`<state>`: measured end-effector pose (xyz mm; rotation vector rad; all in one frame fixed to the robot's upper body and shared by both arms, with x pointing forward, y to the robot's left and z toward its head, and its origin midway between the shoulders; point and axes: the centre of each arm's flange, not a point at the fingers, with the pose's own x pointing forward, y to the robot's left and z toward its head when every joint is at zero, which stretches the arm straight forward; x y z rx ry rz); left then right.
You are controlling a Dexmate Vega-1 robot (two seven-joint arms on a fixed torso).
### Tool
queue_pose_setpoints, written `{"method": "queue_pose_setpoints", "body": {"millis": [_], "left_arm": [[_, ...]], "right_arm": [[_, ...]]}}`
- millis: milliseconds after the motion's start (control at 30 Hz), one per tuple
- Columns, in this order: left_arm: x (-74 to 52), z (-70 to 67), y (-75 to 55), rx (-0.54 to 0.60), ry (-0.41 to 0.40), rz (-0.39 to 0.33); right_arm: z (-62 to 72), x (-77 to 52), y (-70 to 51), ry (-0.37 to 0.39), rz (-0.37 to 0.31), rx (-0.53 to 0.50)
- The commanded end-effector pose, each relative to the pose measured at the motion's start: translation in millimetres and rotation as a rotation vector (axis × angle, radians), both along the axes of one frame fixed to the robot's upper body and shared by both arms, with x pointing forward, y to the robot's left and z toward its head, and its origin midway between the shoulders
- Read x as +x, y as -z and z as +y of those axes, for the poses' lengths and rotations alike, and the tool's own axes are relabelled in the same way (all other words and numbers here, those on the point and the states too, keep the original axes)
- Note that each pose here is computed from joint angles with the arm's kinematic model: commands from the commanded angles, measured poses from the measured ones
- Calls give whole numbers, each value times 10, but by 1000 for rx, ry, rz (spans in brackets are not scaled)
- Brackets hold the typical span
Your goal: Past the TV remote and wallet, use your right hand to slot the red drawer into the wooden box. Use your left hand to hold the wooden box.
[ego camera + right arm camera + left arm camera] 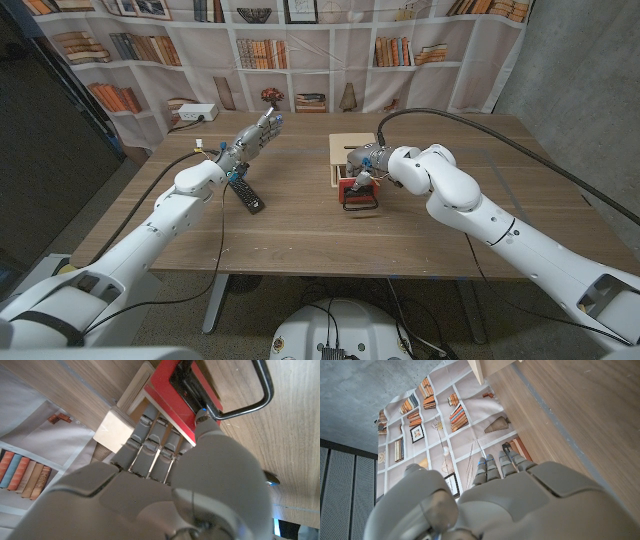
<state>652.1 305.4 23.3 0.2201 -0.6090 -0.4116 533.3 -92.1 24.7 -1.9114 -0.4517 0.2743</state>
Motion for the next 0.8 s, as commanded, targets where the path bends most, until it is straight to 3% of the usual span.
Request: {"method": "queue_pose_setpoints", "body": {"millis": [33, 800], "left_arm": [[45, 11, -9, -3, 2, 2], [101, -59, -42, 12, 30, 1]], "right_arm": [[5, 11, -41, 5, -6, -15], [30, -115, -96, 31, -36, -52]]}}
